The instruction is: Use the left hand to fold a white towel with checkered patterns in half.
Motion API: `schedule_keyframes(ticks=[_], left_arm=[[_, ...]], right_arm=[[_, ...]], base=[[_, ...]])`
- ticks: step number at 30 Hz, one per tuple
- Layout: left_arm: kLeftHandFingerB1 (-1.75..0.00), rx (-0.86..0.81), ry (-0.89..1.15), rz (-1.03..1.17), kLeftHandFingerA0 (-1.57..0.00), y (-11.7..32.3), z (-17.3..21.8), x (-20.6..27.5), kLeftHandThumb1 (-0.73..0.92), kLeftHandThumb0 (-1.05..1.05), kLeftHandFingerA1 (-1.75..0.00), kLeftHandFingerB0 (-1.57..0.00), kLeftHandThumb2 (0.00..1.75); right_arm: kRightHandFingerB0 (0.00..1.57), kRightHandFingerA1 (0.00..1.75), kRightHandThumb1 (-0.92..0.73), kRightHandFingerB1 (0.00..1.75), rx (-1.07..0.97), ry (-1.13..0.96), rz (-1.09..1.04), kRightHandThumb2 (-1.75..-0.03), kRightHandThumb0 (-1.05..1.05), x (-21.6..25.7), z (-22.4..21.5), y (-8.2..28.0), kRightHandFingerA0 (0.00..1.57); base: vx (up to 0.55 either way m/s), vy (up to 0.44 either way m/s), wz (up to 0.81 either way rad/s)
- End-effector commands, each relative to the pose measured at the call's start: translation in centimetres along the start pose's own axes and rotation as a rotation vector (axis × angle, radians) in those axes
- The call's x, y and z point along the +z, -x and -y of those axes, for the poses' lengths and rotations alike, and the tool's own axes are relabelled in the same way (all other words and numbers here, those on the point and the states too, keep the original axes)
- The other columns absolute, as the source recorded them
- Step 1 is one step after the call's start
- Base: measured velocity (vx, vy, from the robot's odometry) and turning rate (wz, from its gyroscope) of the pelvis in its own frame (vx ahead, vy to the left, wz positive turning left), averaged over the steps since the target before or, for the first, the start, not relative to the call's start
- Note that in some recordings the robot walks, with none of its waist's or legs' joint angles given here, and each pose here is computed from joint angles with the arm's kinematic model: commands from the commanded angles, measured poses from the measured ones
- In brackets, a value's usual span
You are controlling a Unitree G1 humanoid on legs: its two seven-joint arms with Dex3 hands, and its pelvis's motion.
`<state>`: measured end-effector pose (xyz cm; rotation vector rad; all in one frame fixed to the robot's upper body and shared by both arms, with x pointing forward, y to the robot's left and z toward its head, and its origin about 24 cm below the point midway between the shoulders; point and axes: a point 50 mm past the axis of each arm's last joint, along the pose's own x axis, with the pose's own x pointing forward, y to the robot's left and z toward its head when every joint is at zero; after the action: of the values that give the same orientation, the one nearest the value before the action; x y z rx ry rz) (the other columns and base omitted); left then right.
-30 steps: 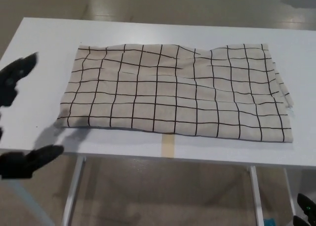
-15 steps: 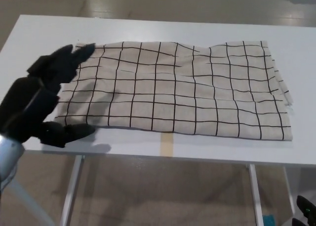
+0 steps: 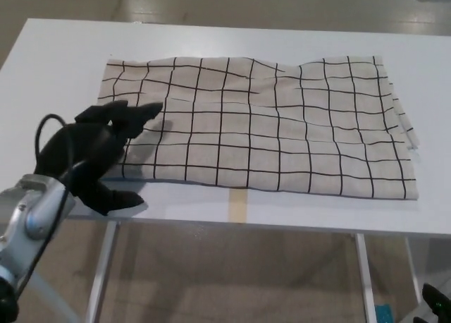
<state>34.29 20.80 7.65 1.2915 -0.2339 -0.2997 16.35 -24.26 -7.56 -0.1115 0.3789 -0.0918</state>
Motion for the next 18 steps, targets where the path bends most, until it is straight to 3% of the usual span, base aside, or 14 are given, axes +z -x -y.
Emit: schedule_keyframes(ticks=[1, 12, 13, 14, 18], left_arm=[[-0.19, 0.022, -0.147, -0.074, 0.00, -0.3, 0.3, -1.3, 0.37, -0.59, -0.12, 0.00, 0.76], [-0.17, 0.043, -0.208, -0.043, 0.00, -1.0, 0.7, -0.7, 0.37, -0.59, -0.12, 0.00, 0.76], [-0.18, 0.057, -0.217, -0.034, 0.00, -1.0, 0.8, -0.5, 0.37, -0.58, -0.13, 0.00, 0.76], [-0.18, 0.069, -0.227, -0.024, 0.00, -1.1, 0.9, -0.4, 0.37, -0.59, -0.14, 0.00, 0.76], [-0.19, 0.101, -0.263, 0.011, 0.00, -1.5, 1.0, 0.2, 0.39, -0.60, -0.16, 0.00, 0.77]], right_arm=[[0.00, 0.45, -0.43, 0.33, 0.006, -0.007, 0.011, -0.83, -0.61, -0.2, 0.4, 0.5, 0.08], [0.00, 0.45, -0.42, 0.33, 0.002, -0.001, 0.011, -0.83, -0.61, -0.3, 0.4, 0.7, 0.08], [0.06, 0.39, -0.49, 0.32, 0.000, -0.002, 0.011, -0.78, -0.64, -0.3, 0.4, 0.7, 0.05], [0.08, 0.30, -0.61, 0.25, 0.000, -0.005, 0.011, -0.59, -0.60, -0.3, 0.4, 0.7, 0.13], [0.08, 0.30, -0.61, 0.26, 0.000, -0.016, 0.010, -0.59, -0.59, -0.2, 0.4, 0.6, 0.13]], base=[[0.00, 0.000, 0.00], [0.00, 0.000, 0.00], [0.00, 0.000, 0.00], [0.00, 0.000, 0.00], [0.00, 0.000, 0.00]])
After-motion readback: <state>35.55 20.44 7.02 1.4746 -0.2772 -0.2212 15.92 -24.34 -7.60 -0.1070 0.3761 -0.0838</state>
